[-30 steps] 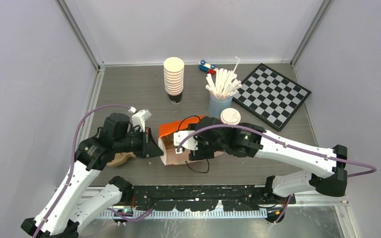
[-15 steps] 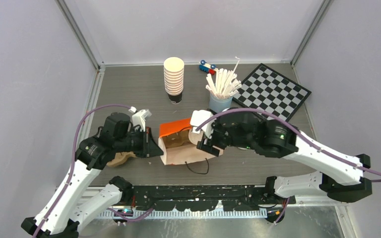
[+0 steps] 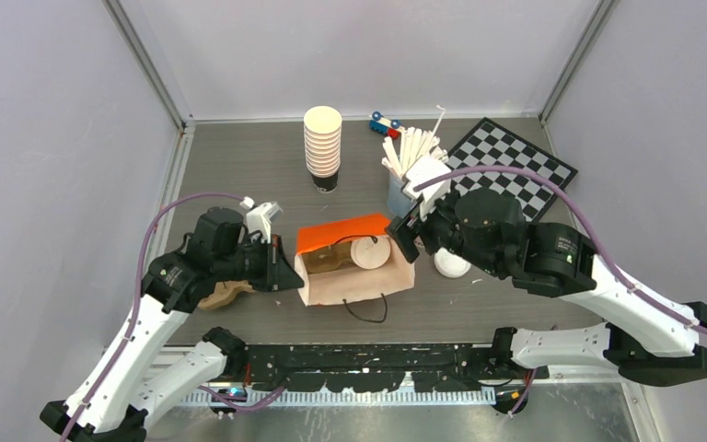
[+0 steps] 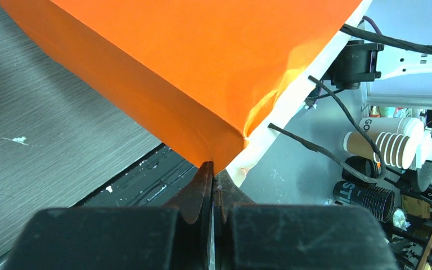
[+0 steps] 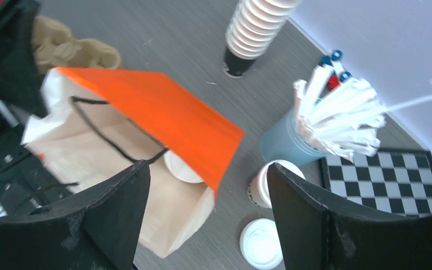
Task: Pack the takeout coffee
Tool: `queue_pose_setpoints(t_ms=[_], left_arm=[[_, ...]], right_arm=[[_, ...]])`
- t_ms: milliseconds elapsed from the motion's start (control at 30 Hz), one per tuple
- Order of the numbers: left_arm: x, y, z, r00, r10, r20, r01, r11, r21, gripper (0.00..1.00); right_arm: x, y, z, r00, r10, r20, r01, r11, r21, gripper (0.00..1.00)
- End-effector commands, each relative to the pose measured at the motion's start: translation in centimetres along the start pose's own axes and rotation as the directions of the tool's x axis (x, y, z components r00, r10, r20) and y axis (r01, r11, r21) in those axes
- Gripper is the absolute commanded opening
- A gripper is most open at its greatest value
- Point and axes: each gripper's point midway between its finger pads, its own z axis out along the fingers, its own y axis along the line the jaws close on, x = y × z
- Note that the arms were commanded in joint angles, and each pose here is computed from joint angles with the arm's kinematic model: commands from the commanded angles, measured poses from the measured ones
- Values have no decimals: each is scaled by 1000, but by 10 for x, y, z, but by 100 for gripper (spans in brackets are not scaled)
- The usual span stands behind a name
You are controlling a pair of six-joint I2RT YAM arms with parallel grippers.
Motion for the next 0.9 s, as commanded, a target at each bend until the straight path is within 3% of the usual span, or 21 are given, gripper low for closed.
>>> queue_pose_setpoints(t_ms=[0, 267, 400, 500, 767, 867], left_arm=[[-17, -12, -9, 997, 43, 58, -44, 999, 21, 0], [-13, -14, -13, 998, 56, 35, -57, 998, 23, 0], [-10, -15, -14, 998, 52, 21, -53, 998, 31, 0], [-7, -18, -16, 999, 50, 6, -50, 998, 45, 0], [0, -18, -20, 998, 58, -14, -57, 997, 48, 0], [0, -19, -20, 998, 56, -21, -55, 997, 50, 0]], right_arm=[[0, -43, 2, 993, 115, 23, -117, 977, 179, 80], [63, -116, 23, 955, 295, -41, -259, 892, 369, 85], [94, -139, 38, 940, 342, -4, -312, 860, 403, 95], [123, -147, 55, 924, 382, -33, -341, 858, 385, 99], [170, -157, 85, 922, 385, -40, -345, 865, 364, 99], [177, -145, 100, 919, 392, -48, -362, 884, 295, 99]])
